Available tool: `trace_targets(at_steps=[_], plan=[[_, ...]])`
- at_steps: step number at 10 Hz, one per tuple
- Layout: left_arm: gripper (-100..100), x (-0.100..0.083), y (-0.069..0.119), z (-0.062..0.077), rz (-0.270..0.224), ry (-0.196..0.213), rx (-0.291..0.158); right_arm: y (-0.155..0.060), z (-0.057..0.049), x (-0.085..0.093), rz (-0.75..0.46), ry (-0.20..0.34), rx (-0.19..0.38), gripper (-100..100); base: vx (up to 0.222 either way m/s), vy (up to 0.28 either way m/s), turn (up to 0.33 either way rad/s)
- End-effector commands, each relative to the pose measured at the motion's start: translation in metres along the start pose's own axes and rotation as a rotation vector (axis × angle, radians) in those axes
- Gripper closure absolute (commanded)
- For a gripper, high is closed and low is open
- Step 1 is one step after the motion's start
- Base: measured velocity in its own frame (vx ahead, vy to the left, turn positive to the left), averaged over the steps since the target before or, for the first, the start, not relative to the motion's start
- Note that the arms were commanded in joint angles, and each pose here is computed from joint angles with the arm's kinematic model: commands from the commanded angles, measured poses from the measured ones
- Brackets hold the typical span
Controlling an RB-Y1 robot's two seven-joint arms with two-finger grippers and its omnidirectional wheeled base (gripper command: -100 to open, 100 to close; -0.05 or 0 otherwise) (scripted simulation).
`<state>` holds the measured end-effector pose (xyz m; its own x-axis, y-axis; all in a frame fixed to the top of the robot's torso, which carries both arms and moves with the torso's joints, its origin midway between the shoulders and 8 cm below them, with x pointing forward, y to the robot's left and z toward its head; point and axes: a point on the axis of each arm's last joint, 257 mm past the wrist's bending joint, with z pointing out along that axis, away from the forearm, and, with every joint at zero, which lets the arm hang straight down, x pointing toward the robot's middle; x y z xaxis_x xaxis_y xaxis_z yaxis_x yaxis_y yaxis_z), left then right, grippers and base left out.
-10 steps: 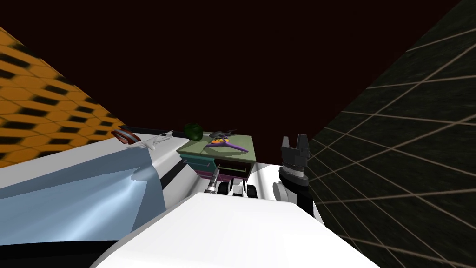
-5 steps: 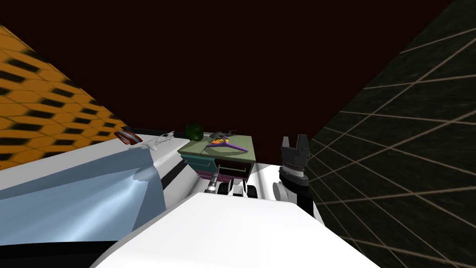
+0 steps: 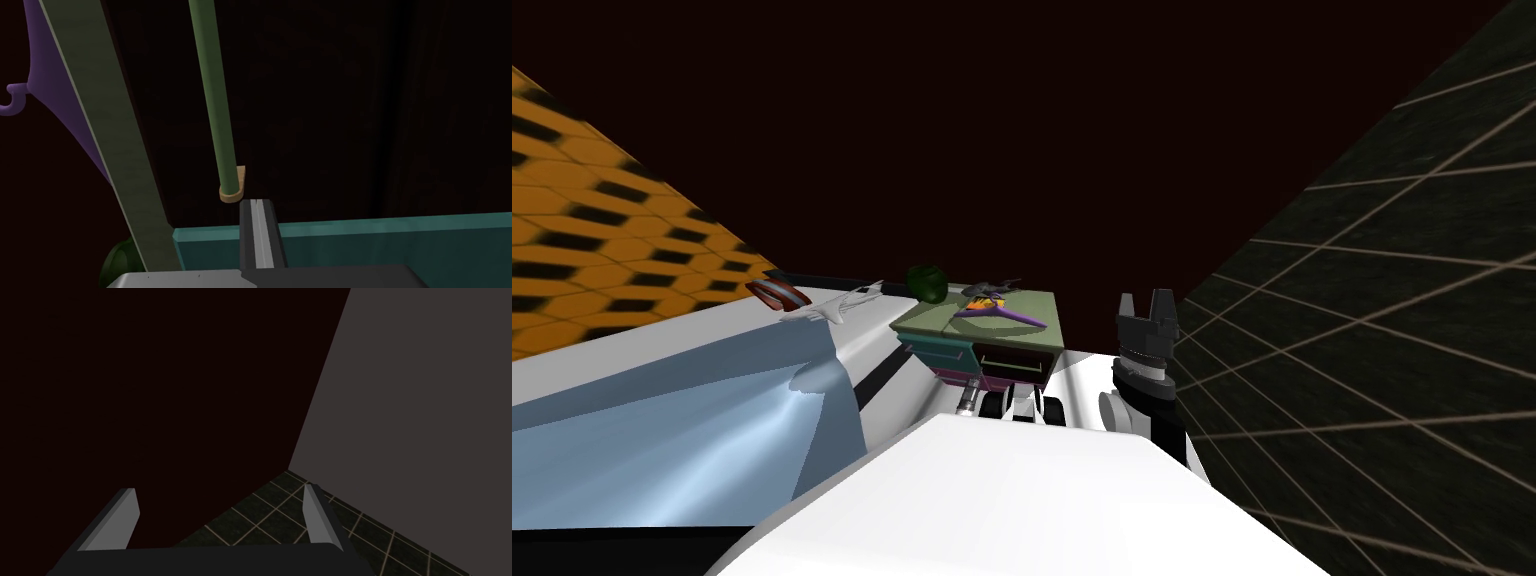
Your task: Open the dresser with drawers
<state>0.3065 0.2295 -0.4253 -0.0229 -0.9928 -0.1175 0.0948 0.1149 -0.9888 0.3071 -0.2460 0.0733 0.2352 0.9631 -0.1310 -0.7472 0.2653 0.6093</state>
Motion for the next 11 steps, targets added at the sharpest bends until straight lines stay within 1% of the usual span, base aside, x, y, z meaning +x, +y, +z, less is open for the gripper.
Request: trace_targets(at_steps=[1, 2, 4, 6, 7, 11], plan=[[-100, -0.023, 0.003, 0.01, 0.042, 0.014, -0.007, 0.0, 0.0, 0.0, 0.0, 0.0, 0.0, 0, -0.047, -0.002, 0.001], [-100, -0.031, 0.005, 0.02, 0.054, 0.02, -0.013, 0.0, 0.0, 0.0, 0.0, 0.0, 0.0, 0, -0.069, 0.001, 0.011], [-100, -0.031, 0.005, 0.02, 0.054, 0.02, -0.013, 0.0, 0.0, 0.0, 0.0, 0.0, 0.0, 0, -0.041, -0.007, -0.001], [-100, -0.036, 0.006, 0.034, 0.056, 0.025, -0.021, 0.0, 0.0, 0.0, 0.0, 0.0, 0.0, 0, -0.037, -0.006, 0.005], [-100, -0.036, 0.006, 0.034, 0.056, 0.025, -0.021, 0.0, 0.0, 0.0, 0.0, 0.0, 0.0, 0, -0.033, -0.003, 0.0], [-100, -0.04, 0.008, 0.065, 0.045, 0.03, -0.039, 0.0, 0.0, 0.0, 0.0, 0.0, 0.0, 0, -0.061, -0.009, 0.004]])
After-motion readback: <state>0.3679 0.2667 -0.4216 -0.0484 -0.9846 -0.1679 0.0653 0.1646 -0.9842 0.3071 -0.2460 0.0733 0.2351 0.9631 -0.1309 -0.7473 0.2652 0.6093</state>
